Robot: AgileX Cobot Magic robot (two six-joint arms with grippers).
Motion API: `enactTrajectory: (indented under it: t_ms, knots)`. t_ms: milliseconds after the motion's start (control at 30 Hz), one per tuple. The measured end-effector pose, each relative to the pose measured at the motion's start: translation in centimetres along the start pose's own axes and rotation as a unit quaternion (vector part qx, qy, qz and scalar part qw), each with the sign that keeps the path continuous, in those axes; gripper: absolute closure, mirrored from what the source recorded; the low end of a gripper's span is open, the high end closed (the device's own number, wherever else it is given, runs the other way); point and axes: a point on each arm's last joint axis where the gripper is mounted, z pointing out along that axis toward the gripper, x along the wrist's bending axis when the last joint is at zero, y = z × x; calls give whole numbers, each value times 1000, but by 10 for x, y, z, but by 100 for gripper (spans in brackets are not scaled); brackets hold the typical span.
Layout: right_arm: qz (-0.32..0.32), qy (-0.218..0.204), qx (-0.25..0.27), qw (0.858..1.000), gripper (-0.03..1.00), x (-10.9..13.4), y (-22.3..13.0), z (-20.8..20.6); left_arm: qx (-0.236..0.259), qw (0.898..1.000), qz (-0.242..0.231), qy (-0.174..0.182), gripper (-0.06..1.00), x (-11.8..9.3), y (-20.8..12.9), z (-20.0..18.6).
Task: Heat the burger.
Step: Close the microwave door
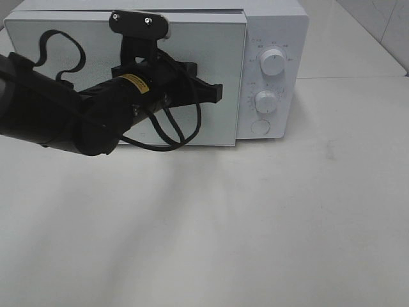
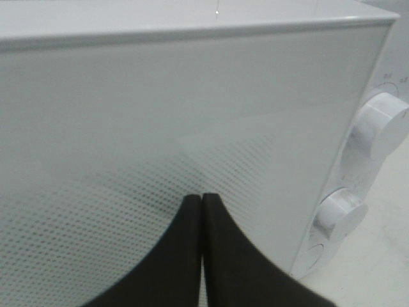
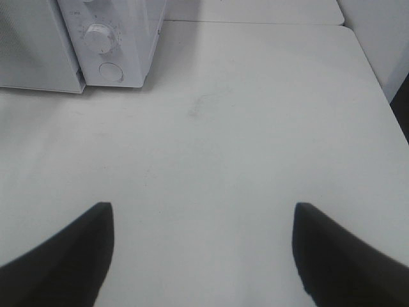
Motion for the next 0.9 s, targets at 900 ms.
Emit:
enactTrajectory:
  t_ms: [900]
  knots:
    - [0, 0, 0, 1000, 21, 0, 0, 0, 60, 997, 28, -29, 94, -22, 16, 5]
